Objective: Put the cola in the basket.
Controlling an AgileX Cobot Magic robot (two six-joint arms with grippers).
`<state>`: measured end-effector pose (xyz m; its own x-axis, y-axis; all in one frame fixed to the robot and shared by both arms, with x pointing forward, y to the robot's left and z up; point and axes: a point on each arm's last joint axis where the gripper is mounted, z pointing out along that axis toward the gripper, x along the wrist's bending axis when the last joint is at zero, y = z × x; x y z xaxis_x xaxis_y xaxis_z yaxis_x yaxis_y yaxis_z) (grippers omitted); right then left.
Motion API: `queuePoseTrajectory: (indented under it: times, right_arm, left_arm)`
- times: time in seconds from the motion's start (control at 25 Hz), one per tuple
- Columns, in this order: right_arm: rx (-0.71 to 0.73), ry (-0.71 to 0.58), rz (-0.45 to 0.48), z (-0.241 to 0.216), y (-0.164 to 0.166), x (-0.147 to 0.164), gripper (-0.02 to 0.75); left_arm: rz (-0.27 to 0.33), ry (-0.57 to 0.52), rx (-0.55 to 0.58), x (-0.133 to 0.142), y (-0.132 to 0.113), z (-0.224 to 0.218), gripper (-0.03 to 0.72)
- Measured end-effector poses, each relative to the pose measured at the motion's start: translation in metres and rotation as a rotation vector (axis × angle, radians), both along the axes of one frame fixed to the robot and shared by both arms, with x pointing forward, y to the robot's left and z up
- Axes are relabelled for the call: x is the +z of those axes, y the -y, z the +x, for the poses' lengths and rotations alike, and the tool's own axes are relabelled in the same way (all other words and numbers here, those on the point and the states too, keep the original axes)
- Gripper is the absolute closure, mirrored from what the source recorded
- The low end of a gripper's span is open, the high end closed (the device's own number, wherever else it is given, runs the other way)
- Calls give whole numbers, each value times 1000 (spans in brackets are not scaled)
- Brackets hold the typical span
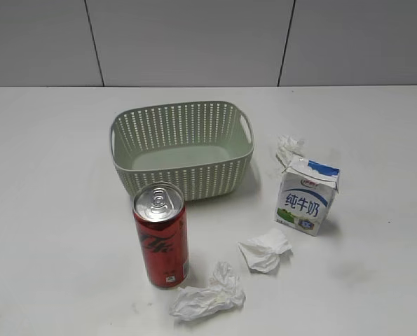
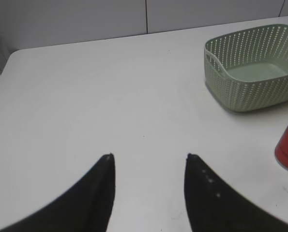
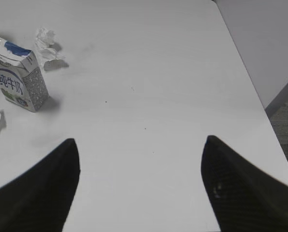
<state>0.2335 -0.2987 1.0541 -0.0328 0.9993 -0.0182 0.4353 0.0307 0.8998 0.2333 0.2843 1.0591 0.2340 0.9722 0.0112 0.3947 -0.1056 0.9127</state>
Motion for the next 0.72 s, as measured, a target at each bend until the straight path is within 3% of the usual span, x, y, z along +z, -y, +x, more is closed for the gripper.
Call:
queuePoseTrajectory:
  times: [0.72]
  right_arm:
    - [-3,-27,-31,5,1,0,147]
  left_arm:
    - [0,0,0,0,0,0,324]
